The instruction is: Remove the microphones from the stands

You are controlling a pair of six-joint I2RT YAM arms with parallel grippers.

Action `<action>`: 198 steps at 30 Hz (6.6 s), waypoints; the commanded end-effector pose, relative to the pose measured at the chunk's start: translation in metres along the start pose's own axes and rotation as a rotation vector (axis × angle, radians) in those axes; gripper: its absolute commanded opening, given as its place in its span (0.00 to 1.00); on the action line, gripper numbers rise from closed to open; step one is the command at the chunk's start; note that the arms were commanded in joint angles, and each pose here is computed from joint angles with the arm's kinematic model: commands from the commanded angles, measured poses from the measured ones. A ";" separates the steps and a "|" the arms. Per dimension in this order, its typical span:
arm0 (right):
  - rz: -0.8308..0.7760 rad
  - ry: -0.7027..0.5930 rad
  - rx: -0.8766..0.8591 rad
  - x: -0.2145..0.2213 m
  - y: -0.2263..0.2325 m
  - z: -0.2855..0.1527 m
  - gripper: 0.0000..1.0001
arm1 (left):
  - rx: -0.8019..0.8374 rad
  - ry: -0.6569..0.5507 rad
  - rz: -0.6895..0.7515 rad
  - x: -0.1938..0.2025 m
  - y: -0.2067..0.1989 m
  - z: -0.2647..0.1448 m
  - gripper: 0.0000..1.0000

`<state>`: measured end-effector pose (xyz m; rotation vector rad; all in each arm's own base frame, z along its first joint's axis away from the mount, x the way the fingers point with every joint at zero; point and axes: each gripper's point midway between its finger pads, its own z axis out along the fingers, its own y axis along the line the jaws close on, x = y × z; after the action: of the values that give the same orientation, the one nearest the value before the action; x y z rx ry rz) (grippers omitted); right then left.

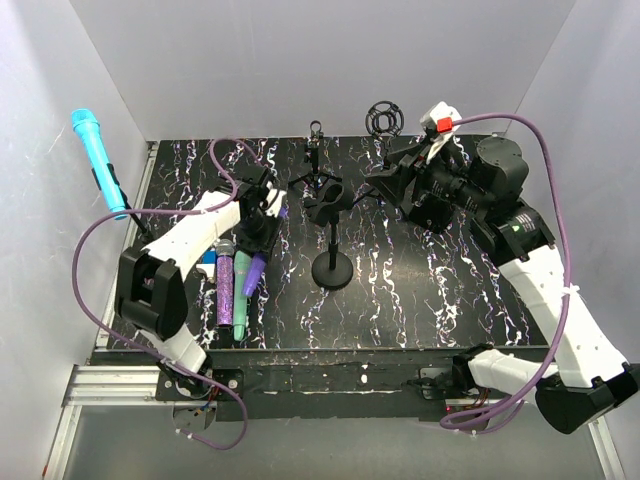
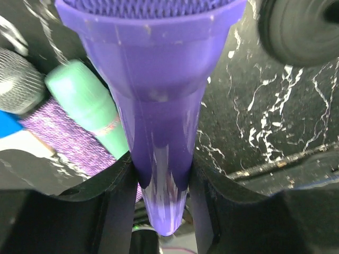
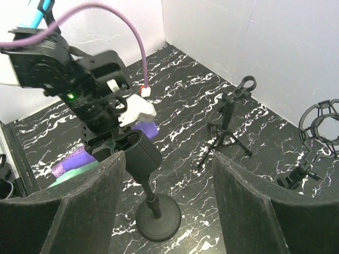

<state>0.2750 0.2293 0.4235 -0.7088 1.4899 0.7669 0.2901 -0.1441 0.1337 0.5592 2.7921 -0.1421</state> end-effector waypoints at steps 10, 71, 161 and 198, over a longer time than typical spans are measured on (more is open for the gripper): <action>-0.078 0.000 -0.031 -0.020 0.009 -0.013 0.71 | 0.012 0.309 -0.280 0.078 0.000 0.064 0.00; -0.011 0.061 -0.481 0.125 0.039 0.069 0.75 | 0.389 -0.717 0.581 -0.028 -0.065 -0.143 0.91; 0.463 0.142 0.070 0.170 -0.048 0.102 0.01 | 0.823 -0.617 0.506 -0.065 -0.183 -0.009 0.62; 0.476 0.201 0.402 0.178 -0.072 0.110 0.01 | 0.422 -0.686 0.486 -0.085 -0.174 -0.018 0.76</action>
<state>0.3907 0.2520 0.2200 0.2687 2.1128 0.6080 0.3206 -0.3313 0.1461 0.9049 1.9930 -0.3473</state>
